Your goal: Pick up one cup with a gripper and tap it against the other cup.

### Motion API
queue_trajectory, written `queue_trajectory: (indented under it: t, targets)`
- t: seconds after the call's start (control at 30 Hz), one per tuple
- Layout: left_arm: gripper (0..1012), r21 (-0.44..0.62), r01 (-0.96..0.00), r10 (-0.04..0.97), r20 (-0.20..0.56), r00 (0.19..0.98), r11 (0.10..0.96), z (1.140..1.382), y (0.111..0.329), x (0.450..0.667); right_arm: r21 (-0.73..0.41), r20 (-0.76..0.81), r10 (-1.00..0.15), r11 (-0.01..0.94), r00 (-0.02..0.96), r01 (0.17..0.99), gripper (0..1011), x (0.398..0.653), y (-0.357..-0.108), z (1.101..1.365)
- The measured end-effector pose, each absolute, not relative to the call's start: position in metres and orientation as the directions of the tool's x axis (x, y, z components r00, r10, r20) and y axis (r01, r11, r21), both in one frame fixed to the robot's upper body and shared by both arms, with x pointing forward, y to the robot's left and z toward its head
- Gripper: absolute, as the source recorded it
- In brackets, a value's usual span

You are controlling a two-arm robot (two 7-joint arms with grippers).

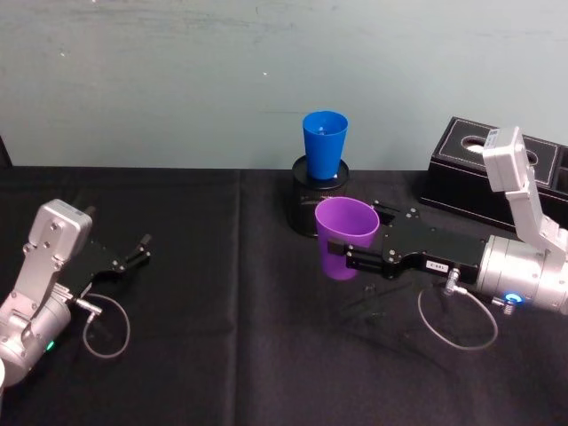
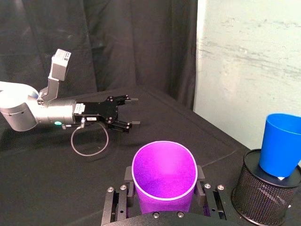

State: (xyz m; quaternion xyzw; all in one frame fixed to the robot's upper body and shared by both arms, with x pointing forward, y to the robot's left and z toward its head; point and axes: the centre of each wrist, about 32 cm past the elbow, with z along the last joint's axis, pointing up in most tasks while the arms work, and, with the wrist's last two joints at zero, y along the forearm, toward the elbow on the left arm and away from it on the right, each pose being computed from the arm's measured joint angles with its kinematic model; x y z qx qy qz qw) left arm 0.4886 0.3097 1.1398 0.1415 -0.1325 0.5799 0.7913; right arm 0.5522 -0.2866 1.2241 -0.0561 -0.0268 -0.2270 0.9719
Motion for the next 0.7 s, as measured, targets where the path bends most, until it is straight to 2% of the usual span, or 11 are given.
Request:
queue_trajectory:
  t: [0.7]
  targets:
    - [1011, 0.07, -0.955, 0.88, 0.374, 0.292, 0.287, 1.1398, 0.3097, 0.4886, -0.097, 0.077, -0.438, 0.891, 0.895, 0.444, 726, 0.5522, -0.2866, 1.224]
